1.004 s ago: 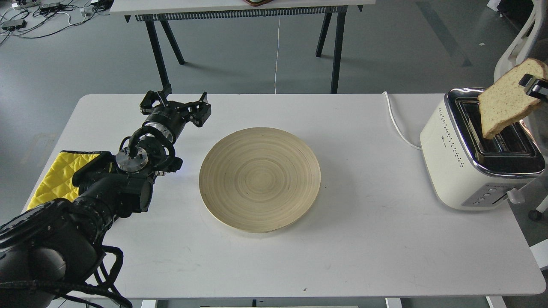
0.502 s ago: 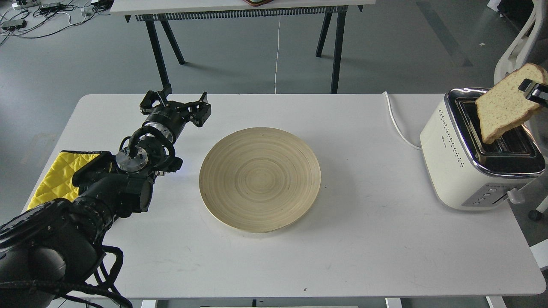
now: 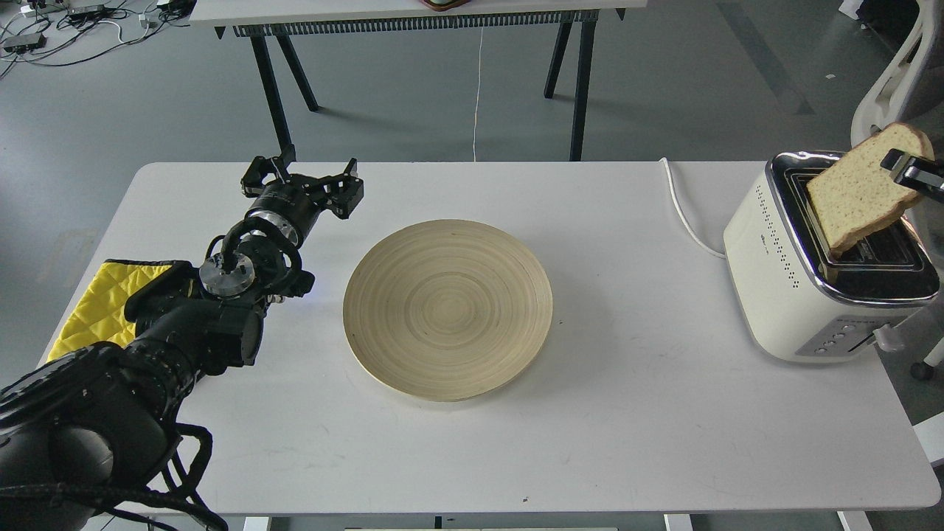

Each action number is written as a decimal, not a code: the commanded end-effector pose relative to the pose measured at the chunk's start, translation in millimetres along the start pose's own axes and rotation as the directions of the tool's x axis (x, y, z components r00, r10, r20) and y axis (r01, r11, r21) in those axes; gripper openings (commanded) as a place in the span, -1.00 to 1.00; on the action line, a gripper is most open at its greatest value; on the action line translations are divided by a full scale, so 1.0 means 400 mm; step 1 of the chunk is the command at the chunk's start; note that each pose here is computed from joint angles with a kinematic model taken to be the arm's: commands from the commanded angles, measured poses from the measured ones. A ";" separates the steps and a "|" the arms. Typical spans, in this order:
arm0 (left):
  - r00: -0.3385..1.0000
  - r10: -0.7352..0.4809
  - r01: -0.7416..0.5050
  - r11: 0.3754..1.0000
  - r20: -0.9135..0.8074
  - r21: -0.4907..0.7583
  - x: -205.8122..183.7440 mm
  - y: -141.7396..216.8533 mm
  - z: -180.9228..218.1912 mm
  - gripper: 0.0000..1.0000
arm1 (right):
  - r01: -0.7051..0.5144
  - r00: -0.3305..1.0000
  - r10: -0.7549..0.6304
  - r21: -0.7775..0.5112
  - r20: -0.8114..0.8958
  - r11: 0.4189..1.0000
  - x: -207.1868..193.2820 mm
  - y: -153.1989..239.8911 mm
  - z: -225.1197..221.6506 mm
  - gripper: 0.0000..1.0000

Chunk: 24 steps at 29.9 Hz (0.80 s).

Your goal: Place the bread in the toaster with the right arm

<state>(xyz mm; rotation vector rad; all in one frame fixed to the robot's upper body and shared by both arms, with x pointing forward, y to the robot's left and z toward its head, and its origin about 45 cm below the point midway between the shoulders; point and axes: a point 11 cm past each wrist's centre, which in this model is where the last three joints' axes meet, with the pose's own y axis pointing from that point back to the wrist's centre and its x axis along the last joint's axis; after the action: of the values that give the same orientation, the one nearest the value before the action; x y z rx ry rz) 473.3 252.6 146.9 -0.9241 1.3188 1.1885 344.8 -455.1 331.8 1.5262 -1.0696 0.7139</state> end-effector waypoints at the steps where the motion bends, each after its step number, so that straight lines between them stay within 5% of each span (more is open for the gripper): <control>1: 1.000 0.000 0.000 1.000 0.000 0.000 0.000 0.000 0.000 1.00 | 0.011 1.000 -0.011 0.006 -0.011 1.000 -0.003 0.000 -0.002 -0.89; 4: 1.000 0.000 0.000 1.000 0.000 0.000 0.000 0.000 0.000 1.00 | 0.022 1.000 -0.022 0.010 -0.013 1.000 -0.008 -0.001 -0.005 -0.70; 7: 1.000 0.000 0.000 1.000 0.000 0.000 0.000 0.000 0.000 1.00 | 0.022 1.000 -0.022 0.014 -0.008 1.000 -0.011 -0.005 -0.007 -0.09; 14: 1.000 0.000 0.000 1.000 0.000 0.000 0.000 0.000 0.000 1.00 | 0.013 1.000 -0.014 0.031 0.025 0.999 -0.019 -0.018 -0.025 0.81; 20: 1.000 0.000 0.000 1.000 0.000 0.000 0.000 0.000 0.000 1.00 | -0.093 0.991 0.079 0.133 0.104 0.987 0.046 -0.049 -0.123 0.93; 24: 1.000 0.000 0.000 1.000 0.000 0.000 0.000 0.000 0.000 1.00 | -0.228 0.913 0.144 0.184 0.382 0.956 0.099 -0.078 -0.225 0.92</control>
<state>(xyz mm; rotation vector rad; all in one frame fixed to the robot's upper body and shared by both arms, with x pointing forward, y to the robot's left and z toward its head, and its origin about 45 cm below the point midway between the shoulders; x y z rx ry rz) 473.3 252.7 146.9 -0.9243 1.3188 1.1886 382.2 -404.3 359.9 1.6948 -1.2842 0.7794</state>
